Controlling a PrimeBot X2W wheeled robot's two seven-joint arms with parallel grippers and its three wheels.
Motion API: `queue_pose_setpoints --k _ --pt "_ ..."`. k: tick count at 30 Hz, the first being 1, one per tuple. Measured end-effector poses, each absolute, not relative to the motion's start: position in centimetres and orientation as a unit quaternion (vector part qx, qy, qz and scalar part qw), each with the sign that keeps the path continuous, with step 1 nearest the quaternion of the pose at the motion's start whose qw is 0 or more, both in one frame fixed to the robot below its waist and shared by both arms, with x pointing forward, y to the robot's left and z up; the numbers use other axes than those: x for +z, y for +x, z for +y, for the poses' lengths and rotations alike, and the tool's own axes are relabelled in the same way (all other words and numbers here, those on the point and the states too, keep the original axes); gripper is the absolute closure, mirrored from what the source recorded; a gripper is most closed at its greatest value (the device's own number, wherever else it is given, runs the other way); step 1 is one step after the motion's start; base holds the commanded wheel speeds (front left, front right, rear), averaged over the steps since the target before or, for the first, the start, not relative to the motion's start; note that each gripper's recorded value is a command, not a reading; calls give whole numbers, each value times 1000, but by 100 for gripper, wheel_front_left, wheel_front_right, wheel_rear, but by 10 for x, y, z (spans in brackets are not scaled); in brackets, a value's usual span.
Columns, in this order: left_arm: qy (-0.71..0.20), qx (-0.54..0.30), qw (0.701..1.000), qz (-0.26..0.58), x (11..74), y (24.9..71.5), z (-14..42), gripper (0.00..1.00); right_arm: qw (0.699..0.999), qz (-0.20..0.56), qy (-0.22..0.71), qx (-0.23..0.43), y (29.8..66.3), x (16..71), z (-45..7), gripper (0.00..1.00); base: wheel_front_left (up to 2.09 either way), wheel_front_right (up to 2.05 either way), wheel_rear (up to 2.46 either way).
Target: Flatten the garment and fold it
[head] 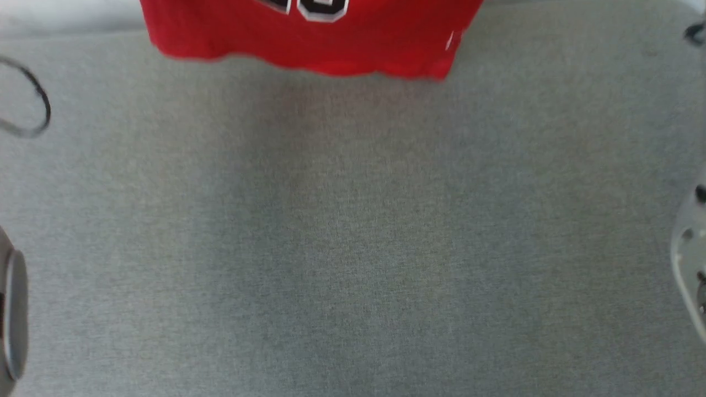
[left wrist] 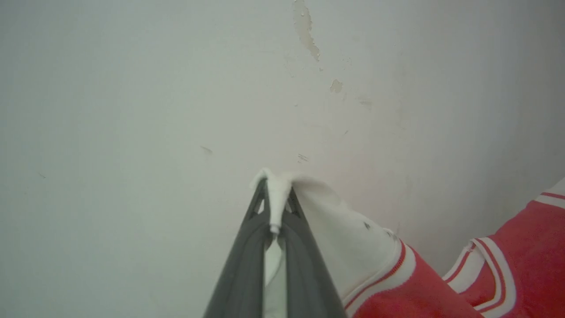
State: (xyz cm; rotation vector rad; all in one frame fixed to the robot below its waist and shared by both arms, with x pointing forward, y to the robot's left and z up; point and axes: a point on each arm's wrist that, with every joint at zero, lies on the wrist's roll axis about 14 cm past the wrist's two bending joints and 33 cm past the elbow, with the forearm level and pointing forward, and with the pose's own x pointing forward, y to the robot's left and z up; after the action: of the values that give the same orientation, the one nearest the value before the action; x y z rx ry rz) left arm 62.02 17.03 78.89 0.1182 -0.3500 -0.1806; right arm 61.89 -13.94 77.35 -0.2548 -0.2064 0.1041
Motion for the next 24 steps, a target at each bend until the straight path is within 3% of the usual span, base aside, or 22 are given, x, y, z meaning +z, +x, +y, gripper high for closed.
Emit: queue_pose_setpoints --k 13,24 --pt "21 -80 971 -223 739 693 177 100 979 -103 -172 32 702 719 -144 100 0 0 0" --pt "-13 -72 965 -253 703 720 191 100 956 -172 -235 34 735 711 -142 100 0 0 0"
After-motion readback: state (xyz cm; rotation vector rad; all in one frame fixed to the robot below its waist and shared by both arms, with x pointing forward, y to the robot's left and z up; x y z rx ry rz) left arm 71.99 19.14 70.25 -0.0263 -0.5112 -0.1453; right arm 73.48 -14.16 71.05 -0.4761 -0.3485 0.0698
